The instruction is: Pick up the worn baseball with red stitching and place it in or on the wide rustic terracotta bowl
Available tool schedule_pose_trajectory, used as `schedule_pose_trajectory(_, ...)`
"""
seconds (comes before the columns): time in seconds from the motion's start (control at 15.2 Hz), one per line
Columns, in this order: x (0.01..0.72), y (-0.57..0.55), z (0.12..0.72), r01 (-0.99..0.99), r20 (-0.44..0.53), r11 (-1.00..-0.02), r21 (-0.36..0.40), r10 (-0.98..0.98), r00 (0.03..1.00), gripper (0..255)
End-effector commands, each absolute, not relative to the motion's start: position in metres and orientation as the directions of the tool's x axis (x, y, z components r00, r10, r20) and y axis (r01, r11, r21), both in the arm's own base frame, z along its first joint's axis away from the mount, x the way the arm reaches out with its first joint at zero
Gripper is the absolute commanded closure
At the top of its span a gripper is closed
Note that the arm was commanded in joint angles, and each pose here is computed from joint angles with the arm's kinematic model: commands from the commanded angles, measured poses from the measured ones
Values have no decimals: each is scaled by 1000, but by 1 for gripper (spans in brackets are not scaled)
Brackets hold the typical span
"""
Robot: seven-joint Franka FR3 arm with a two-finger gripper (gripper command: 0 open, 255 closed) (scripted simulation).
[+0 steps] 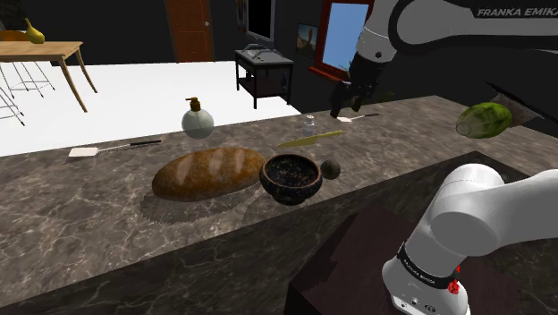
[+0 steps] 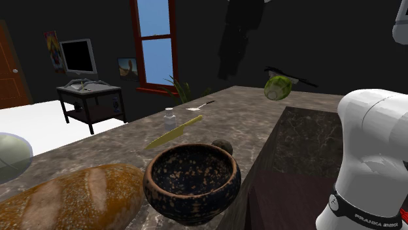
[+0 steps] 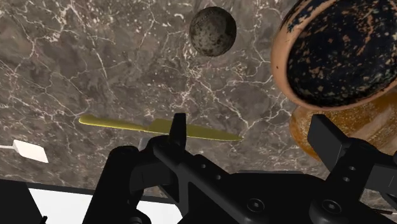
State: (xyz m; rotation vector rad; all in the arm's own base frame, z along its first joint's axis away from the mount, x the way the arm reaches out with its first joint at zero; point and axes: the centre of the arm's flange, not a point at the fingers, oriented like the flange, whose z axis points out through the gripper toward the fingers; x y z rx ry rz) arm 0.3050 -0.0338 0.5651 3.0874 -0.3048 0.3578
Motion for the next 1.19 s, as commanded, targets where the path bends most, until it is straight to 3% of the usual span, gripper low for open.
schedule_pose_trajectory(0.0, 304, -37, 540, -201, 236, -980, -7, -197, 952, 0)
schedule_pose_trajectory(0.73, 300, -51, 394, -233, 267, -972, -19, -230, 936, 0)
schedule_pose_trajectory(1.12, 307, -52, 364, -234, 268, -972, -20, -231, 936, 0)
